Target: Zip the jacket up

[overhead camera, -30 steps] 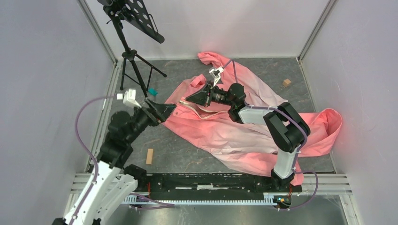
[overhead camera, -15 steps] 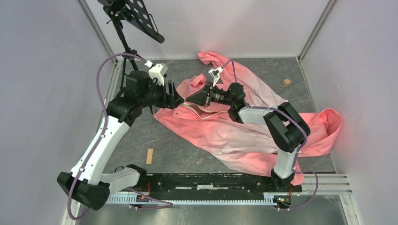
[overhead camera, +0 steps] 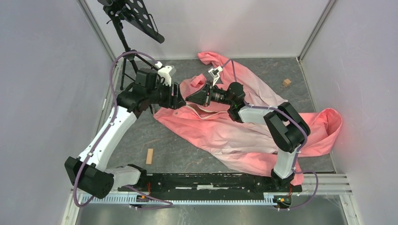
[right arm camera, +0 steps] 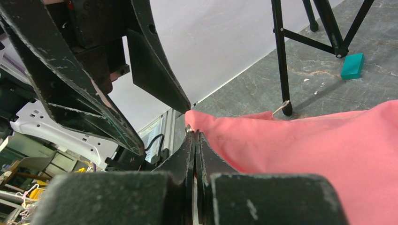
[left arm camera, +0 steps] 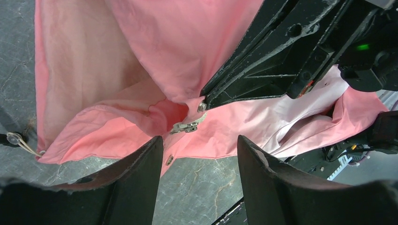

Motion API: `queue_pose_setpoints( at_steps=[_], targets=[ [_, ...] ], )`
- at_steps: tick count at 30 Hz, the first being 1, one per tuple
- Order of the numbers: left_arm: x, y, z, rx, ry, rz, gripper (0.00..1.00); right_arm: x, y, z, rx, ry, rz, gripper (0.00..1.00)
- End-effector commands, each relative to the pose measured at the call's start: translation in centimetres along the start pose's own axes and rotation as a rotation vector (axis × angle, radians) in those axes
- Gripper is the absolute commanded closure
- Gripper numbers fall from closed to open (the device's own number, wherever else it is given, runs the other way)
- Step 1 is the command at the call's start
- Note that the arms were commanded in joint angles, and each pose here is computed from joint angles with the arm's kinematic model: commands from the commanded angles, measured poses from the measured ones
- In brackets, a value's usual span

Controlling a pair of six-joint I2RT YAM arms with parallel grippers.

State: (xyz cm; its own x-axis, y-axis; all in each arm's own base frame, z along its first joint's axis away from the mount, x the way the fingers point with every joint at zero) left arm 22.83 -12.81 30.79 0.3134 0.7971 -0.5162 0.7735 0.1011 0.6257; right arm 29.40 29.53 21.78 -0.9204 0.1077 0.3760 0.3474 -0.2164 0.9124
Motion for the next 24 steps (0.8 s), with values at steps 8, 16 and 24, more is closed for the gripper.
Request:
queue_pose_setpoints(
  at_steps=[8,16,24],
  targets=[
    [-0.25,1.86,0.70,-0.048,-0.028,0.074,0.42,0.80,1.98,0.92,-0.052,0.062,-0.062,0.99],
    [-0.22,1.64,0.55,-0.047,-0.022,0.064,0.51,0.67,1.91,1.04,-0.056,0.067,-0.058,1.00],
    [0.09,1.23,0.44,-0.040,0.004,0.053,0.60,0.61,1.80,1.11,-0.057,0.071,-0.052,1.00]
  ],
)
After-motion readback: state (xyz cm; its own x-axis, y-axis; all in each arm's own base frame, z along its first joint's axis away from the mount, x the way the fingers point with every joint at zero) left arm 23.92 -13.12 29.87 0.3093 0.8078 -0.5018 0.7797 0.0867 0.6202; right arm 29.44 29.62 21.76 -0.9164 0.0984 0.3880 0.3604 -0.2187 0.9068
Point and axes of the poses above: each gripper's point midway between its finger pads, its own z axis out along the fingers, its own x axis along the line the jaws close on, y = z × x, the point moved 10 cm from there along -z, back along the fingers, and after that the axes turned 15 degrees about -z, right-handed, at the moved point
